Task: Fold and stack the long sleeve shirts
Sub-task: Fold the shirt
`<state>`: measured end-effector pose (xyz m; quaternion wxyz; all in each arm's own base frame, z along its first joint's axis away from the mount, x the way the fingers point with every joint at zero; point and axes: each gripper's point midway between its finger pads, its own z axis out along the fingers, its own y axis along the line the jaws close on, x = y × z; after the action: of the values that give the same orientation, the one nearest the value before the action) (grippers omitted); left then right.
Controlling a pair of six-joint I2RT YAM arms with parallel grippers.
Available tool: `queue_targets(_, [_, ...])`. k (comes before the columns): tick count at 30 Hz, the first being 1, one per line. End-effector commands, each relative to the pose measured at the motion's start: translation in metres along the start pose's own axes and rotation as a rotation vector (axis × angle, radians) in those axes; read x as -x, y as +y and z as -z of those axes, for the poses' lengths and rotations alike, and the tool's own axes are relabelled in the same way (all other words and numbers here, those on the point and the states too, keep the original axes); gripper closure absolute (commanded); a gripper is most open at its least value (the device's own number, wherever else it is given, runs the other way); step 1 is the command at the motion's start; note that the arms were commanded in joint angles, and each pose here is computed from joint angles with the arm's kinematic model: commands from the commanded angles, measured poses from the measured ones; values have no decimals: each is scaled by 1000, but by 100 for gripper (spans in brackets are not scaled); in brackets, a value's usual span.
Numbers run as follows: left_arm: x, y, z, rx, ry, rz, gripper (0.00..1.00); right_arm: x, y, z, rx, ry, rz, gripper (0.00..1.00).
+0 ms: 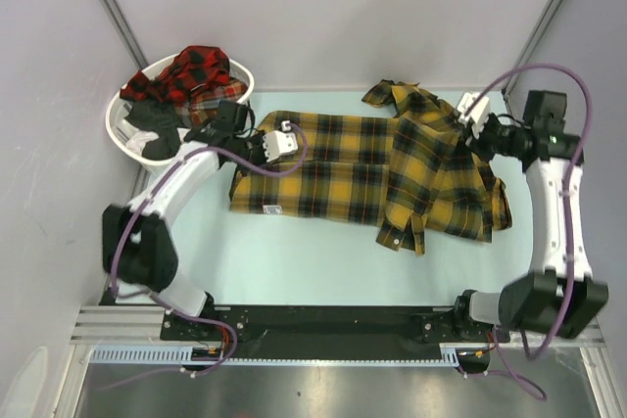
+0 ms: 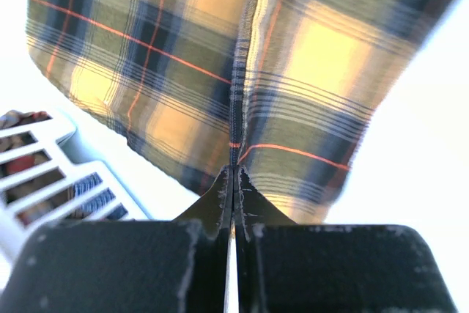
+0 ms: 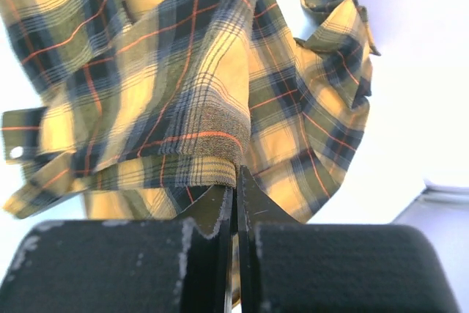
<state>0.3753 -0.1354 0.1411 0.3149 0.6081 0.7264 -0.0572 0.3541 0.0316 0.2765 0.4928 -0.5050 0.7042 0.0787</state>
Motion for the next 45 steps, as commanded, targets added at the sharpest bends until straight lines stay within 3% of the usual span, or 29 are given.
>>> queue_targets(1, [9,-64,35,-88,-65,-46,100,5,54,32,34,2,1,100])
queue_targets(6, [-11,-128,60,-124,-69,-93,100,0,108,54,59,23,55,100])
queue_targets(9, [-17,-139,66,-102,-66,-43,100,-1,121,59,35,18,64,100])
queue_targets(18, [-13,-83,38,22,-24,6,100,-11,76,27,13,-15,29,100])
queue_targets(26, [-19,-40,3,20,32,28,100,-39,52,4,49,30,8,100])
queue_targets(45, [-34,-5,-59,-67,117,29,100,-90,34,-27,76,100,-97,100])
